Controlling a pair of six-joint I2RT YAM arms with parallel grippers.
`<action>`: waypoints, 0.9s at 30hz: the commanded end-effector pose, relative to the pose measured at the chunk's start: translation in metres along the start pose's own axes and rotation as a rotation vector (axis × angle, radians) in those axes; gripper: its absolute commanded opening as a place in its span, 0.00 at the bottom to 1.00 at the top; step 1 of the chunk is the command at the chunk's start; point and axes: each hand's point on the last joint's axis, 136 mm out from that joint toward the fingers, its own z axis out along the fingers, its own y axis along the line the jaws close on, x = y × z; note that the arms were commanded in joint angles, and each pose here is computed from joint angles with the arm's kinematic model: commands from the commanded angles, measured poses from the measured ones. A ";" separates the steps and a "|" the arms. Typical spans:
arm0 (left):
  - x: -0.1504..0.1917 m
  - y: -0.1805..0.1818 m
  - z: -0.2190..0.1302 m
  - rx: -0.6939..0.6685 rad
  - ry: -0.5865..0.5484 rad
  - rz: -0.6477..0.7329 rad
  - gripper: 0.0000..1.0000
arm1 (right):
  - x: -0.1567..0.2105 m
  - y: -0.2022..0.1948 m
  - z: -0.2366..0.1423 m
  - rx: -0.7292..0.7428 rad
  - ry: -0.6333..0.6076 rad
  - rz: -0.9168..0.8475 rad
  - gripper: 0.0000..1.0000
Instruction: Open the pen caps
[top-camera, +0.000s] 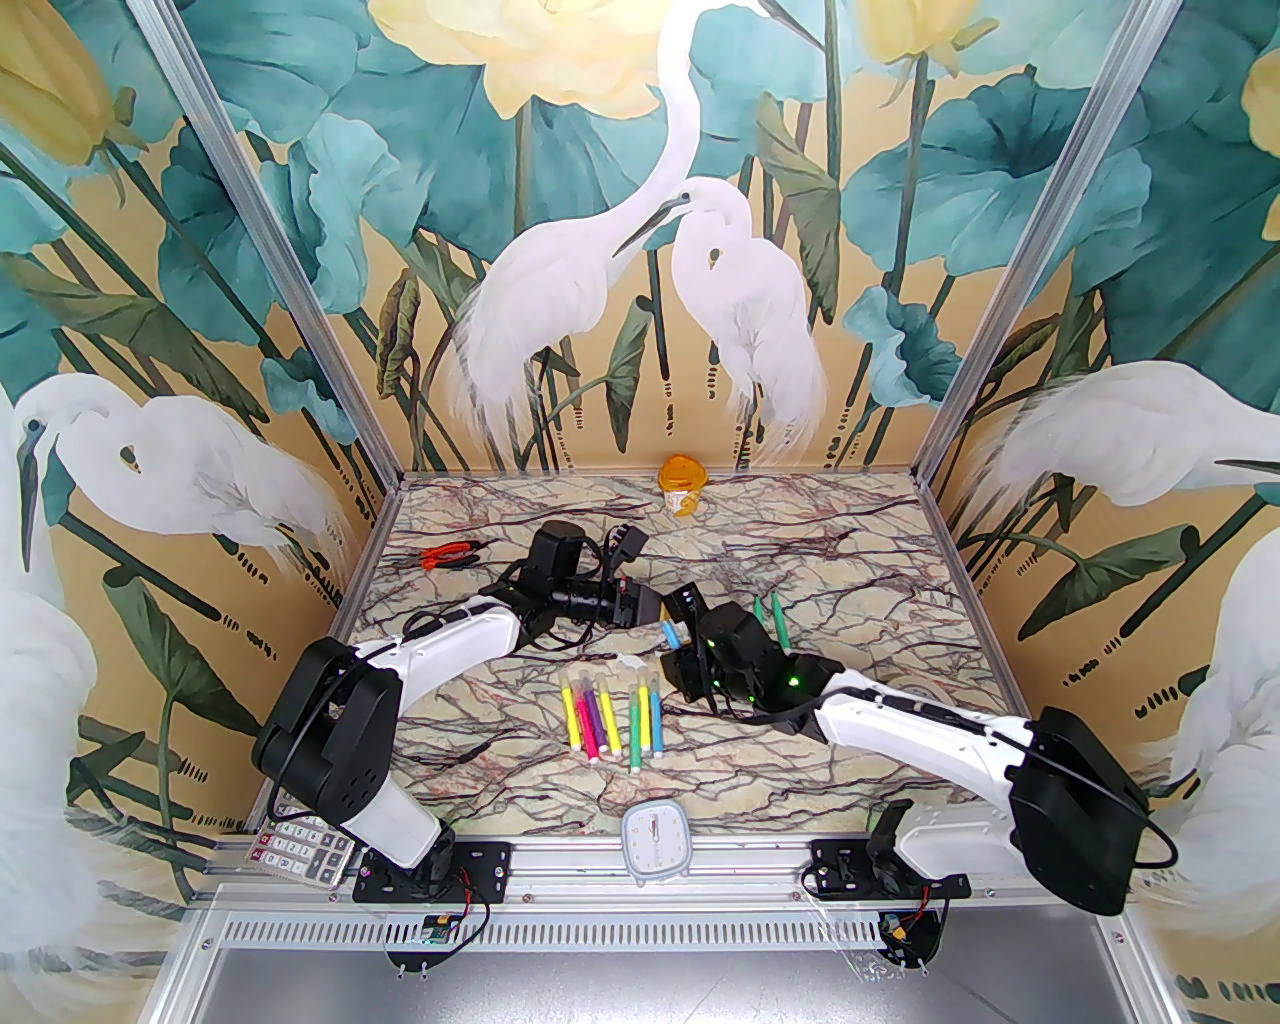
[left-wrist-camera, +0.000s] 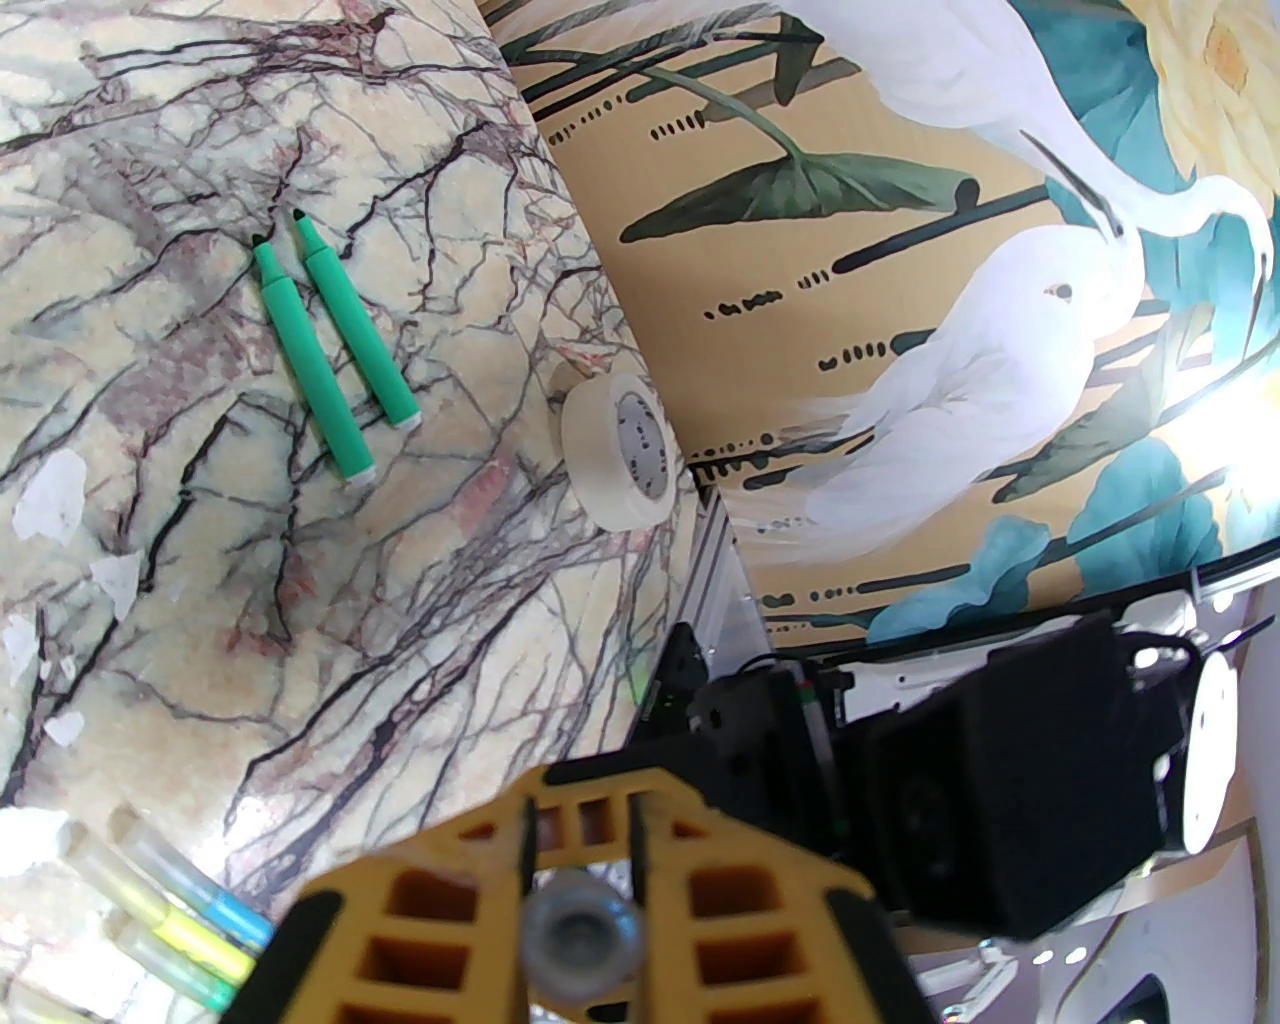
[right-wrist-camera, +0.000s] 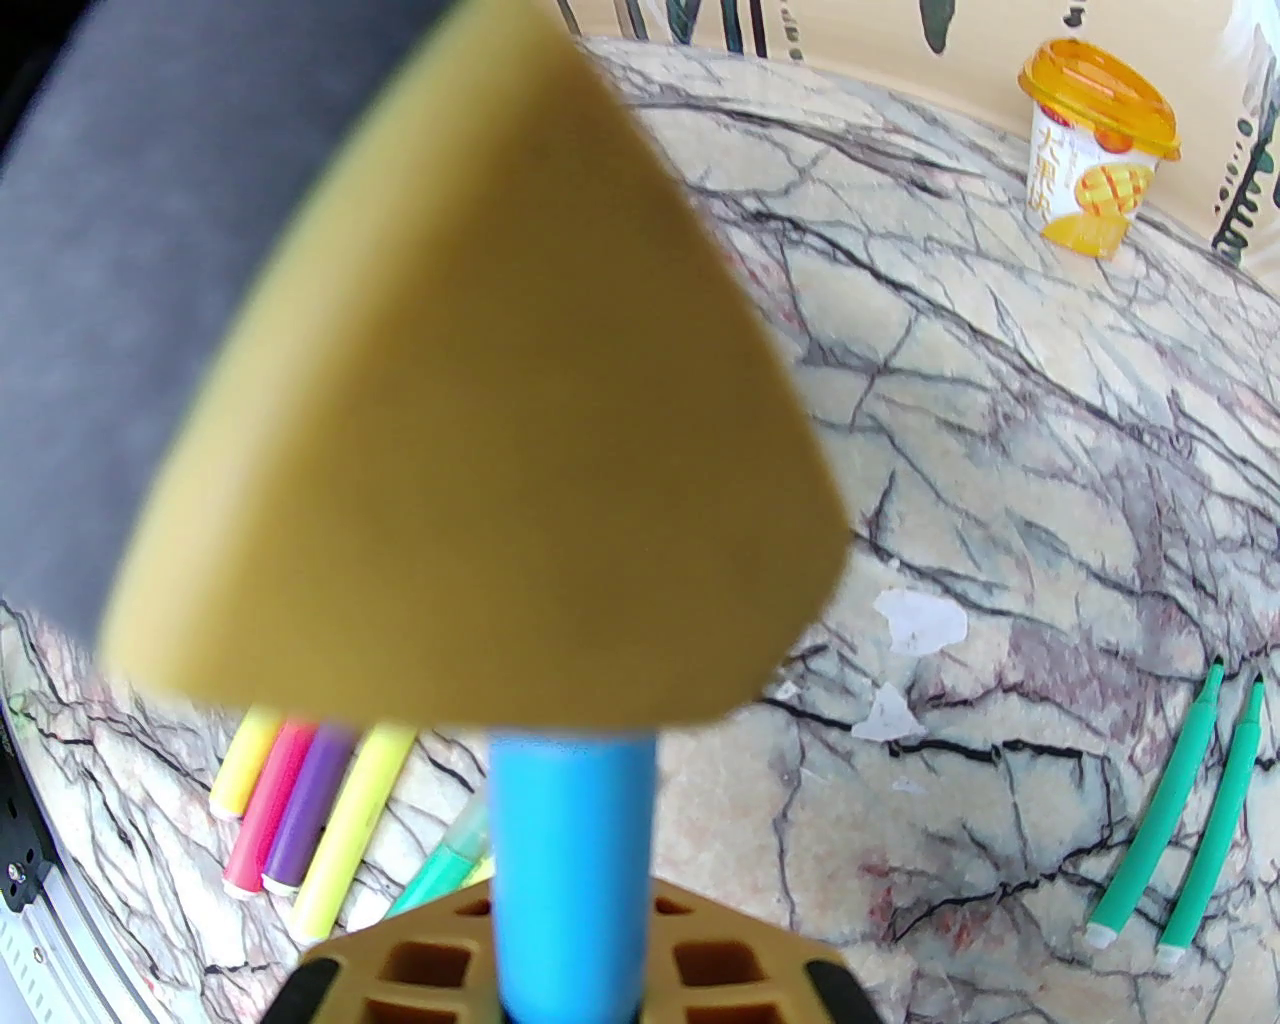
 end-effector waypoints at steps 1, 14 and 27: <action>-0.041 0.024 -0.022 -0.063 -0.139 -0.030 0.00 | 0.031 -0.003 -0.006 -0.003 0.099 -0.027 0.03; -0.067 0.041 -0.050 -0.152 -0.210 -0.067 0.00 | 0.042 -0.010 -0.005 0.025 0.112 -0.029 0.01; -0.029 0.115 -0.101 -0.734 -0.117 -0.048 0.00 | 0.029 -0.067 0.007 0.296 0.095 0.106 0.04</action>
